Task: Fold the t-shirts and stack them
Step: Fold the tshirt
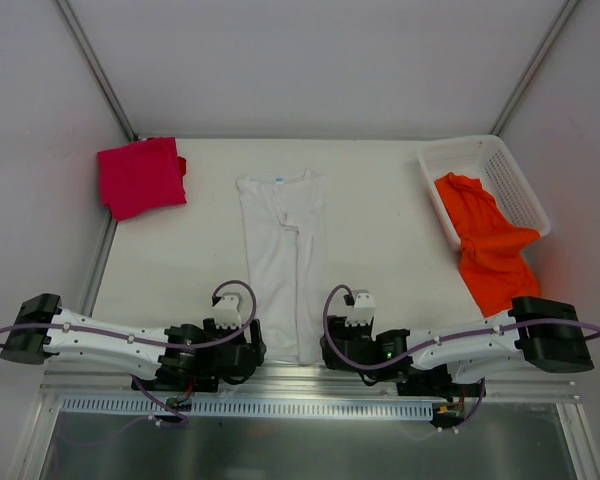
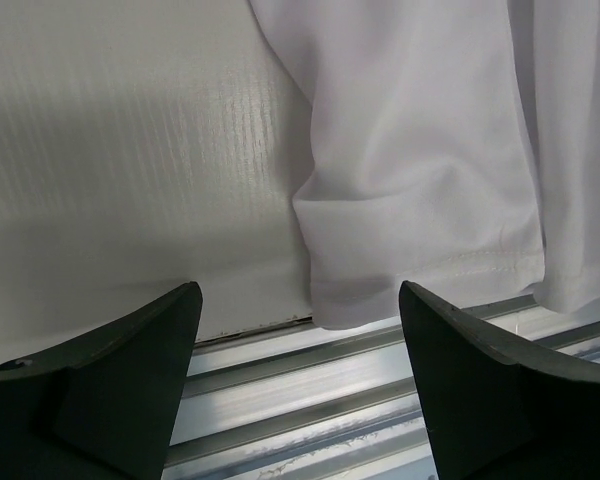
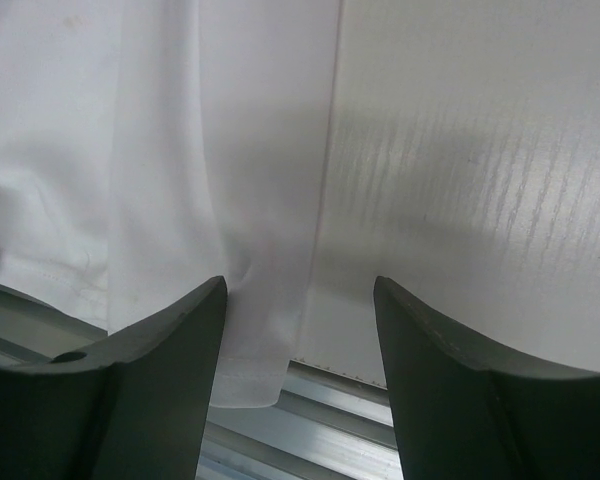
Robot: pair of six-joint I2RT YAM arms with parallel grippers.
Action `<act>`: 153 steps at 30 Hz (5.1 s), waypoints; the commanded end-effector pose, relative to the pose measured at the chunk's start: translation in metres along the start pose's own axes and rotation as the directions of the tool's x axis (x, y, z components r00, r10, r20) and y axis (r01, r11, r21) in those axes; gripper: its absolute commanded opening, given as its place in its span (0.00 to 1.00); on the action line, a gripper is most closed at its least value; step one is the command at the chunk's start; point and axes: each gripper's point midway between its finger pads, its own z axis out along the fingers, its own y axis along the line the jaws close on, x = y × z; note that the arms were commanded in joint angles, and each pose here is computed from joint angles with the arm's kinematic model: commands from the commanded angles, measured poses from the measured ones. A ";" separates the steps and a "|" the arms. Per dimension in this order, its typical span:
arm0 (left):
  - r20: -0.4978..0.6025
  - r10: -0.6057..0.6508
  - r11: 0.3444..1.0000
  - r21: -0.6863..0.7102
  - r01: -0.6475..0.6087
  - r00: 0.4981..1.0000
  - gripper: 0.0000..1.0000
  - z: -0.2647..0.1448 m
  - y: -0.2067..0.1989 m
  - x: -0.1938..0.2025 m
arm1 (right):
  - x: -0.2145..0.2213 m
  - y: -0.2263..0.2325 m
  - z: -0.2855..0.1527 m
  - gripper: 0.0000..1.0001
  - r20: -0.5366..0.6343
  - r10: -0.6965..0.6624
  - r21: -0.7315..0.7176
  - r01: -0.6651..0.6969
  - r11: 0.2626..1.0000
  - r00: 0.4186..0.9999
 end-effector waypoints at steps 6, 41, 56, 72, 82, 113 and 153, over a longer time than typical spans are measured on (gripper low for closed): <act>0.028 -0.040 0.996 0.076 0.038 0.999 0.81 0.014 -0.010 0.006 | -0.002 0.023 0.002 0.62 0.007 0.049 -0.050 -0.048 0.998 0.999; 0.015 0.079 0.983 0.165 -0.081 0.997 0.00 0.005 -0.057 -0.002 | -0.017 0.044 -0.007 0.01 -0.001 0.000 -0.048 0.000 0.999 1.000; 0.081 0.086 0.986 0.133 -0.096 0.993 0.00 -0.001 -0.062 -0.091 | -0.071 0.062 0.014 0.01 -0.114 -0.029 0.015 0.031 0.999 0.993; 0.107 0.045 0.996 0.067 -0.052 0.993 0.00 0.049 -0.050 -0.195 | -0.160 0.069 0.082 0.00 -0.182 -0.054 0.009 0.056 0.998 0.982; 0.111 0.023 0.997 0.075 -0.032 0.994 0.00 0.091 -0.053 -0.237 | -0.199 0.068 0.120 0.00 -0.163 -0.063 0.042 0.071 0.997 0.985; 0.153 -0.068 0.988 -0.124 0.087 0.986 0.99 0.147 0.024 -0.286 | -0.262 0.005 0.150 0.94 -0.091 -0.050 0.302 0.075 0.951 0.995; 0.067 -0.198 0.979 0.062 0.194 0.978 0.99 0.063 0.003 -0.124 | -0.120 -0.029 0.042 0.68 -0.103 -0.065 0.261 0.089 0.961 0.993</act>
